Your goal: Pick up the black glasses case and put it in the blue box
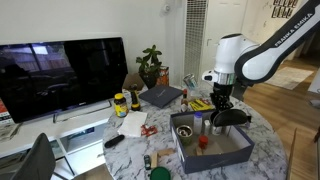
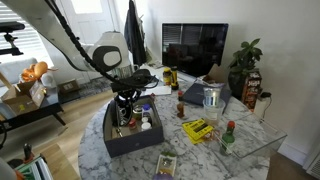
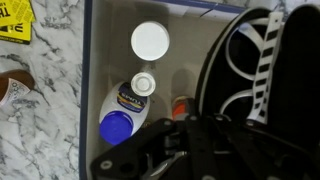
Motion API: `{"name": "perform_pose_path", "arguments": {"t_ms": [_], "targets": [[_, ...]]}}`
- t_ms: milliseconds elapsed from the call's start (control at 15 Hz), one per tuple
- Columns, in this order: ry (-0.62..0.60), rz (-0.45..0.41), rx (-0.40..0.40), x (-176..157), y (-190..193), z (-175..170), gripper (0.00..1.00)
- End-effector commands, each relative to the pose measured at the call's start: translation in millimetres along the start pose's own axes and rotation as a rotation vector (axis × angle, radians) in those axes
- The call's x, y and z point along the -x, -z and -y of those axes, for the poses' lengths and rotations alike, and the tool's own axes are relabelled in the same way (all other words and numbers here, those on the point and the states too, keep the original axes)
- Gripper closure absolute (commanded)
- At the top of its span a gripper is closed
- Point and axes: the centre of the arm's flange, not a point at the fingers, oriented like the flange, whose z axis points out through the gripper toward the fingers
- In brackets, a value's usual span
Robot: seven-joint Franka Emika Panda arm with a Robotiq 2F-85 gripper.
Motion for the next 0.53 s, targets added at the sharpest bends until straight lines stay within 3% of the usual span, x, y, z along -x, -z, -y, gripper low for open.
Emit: {"name": "perform_pose_path", "arguments": {"t_ms": [0,267,467], "targets": [[0.009,0.076,0.030,-27.1,-6.3,24.5,0.99],[-0.082,0.145,0.147,-54.4,1.5,57.6,0.99],[-0.175,0.138,0.215,-76.1,-5.1,64.2,0.99]]}}
